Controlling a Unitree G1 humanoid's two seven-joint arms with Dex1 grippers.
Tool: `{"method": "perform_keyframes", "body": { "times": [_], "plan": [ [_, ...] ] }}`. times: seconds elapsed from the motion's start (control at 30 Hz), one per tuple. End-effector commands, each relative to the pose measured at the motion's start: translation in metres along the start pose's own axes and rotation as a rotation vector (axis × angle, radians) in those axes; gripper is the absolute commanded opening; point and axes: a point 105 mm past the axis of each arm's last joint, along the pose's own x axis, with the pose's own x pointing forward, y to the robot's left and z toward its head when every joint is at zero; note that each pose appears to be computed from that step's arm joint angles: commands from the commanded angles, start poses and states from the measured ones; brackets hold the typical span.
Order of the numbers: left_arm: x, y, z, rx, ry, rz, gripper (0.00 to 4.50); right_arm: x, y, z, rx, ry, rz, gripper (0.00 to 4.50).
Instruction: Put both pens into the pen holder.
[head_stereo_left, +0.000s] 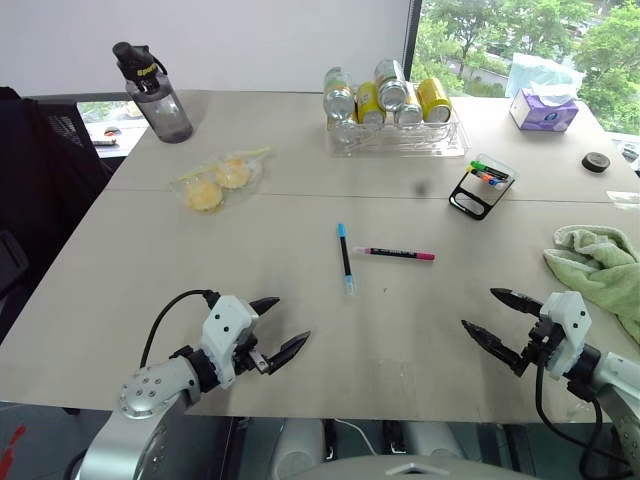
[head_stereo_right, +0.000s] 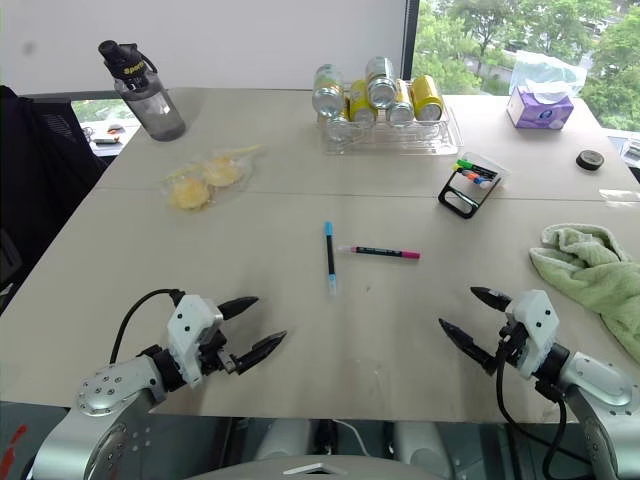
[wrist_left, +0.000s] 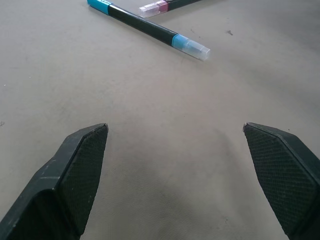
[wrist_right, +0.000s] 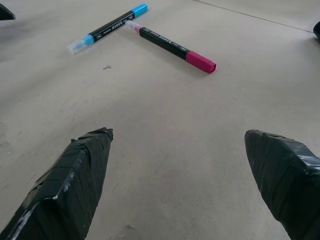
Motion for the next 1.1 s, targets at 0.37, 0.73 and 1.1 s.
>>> {"method": "perform_keyframes", "body": {
  "times": [0.37, 0.73, 1.1],
  "plan": [
    [-0.003, 0.013, 0.023, -0.035, -0.080, 0.039, 4.46, 0.009, 0.015, 0.020, -0.027, -0.063, 0.041, 4.50],
    [-0.003, 0.015, 0.022, -0.012, -0.072, 0.036, 4.46, 0.013, 0.014, 0.016, -0.040, -0.039, 0.057, 4.50],
    [-0.032, 0.025, 0.046, 0.061, -0.025, -0.191, 4.46, 0.083, -0.004, 0.042, -0.175, 0.007, 0.262, 4.50]
  ]
}}
